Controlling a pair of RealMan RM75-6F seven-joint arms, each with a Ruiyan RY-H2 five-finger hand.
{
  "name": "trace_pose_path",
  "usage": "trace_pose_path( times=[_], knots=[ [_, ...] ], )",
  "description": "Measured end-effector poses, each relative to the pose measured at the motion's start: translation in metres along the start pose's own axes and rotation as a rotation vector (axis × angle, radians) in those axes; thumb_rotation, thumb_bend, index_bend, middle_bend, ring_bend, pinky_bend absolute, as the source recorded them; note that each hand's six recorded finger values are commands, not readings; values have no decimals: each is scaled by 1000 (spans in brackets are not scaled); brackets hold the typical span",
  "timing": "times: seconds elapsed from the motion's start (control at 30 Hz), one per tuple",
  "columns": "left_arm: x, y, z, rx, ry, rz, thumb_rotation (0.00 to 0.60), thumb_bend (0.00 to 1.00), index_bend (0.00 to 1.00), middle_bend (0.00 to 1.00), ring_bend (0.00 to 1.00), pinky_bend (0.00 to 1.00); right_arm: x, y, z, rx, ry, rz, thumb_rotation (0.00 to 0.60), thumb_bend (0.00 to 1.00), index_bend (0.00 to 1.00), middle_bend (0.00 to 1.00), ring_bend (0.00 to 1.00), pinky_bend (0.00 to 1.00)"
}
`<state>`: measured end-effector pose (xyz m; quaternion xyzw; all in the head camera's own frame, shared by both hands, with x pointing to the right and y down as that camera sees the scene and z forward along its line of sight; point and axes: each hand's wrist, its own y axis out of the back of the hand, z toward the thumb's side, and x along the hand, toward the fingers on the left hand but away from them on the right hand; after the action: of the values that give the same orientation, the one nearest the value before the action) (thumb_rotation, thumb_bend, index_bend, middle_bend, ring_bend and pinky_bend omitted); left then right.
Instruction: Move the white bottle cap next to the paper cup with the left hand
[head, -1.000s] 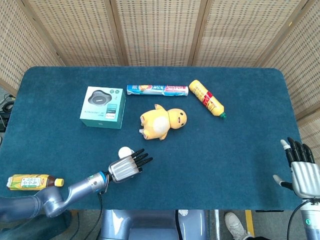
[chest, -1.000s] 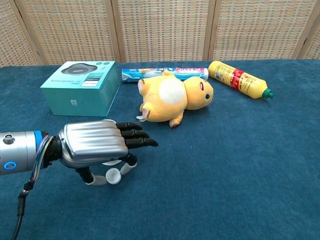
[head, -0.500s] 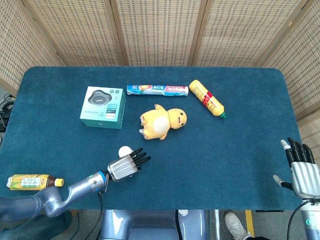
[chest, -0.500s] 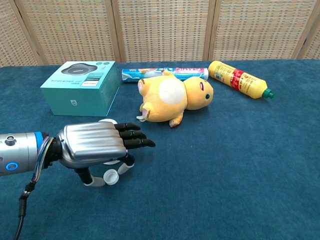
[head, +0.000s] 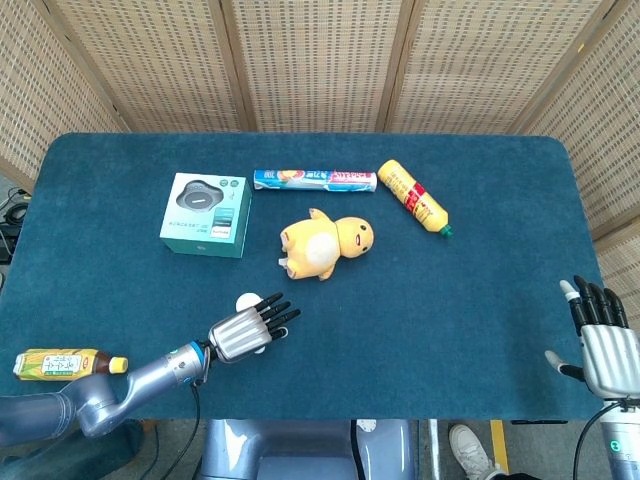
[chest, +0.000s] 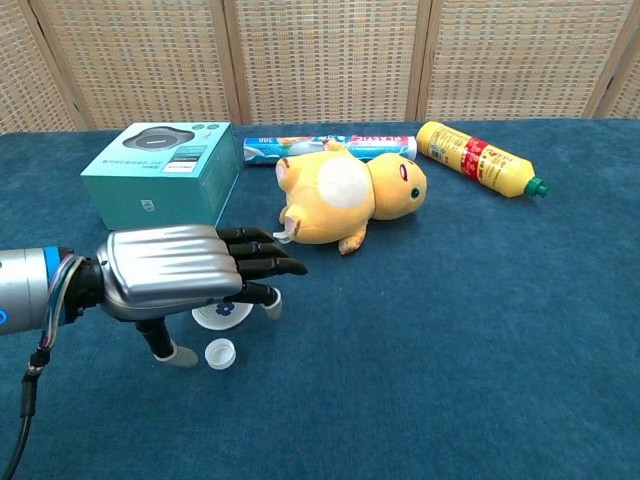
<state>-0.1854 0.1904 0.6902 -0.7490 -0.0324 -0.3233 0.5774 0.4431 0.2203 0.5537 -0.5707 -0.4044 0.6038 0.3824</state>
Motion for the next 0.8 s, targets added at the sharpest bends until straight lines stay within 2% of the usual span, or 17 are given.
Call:
trace_pose_path(
  times=[0.13,0.23,0.37,0.47,0.57,0.67,0.8],
  knots=[
    [-8,11,-4,-21,9,33,600,182,112,0,0,0,1,1,1,-4,3,-3,600,0,55,0,0,0],
    [-20,30,-11,-64,34,95,600,174,16,0,0,0,2,3,2,-10,9,-7,600,0,55,0,0,0],
    [-48,58,-29,-124,105,193,600,160,0,0,0,0,4,5,3,-17,14,-10,600,0,55,0,0,0],
    [-78,71,-48,-179,203,246,600,143,0,0,0,0,4,7,2,-22,12,-13,600,0,56,0,0,0],
    [-110,73,-67,-226,323,287,600,133,0,0,0,0,5,8,2,-29,12,-13,600,0,56,0,0,0],
    [-146,64,-84,-294,481,313,600,132,0,0,0,0,5,8,2,-33,14,-11,600,0,55,0,0,0],
    [-203,42,-102,-391,741,322,600,133,0,0,0,0,5,7,3,-32,18,-8,600,0,56,0,0,0]
  ],
)
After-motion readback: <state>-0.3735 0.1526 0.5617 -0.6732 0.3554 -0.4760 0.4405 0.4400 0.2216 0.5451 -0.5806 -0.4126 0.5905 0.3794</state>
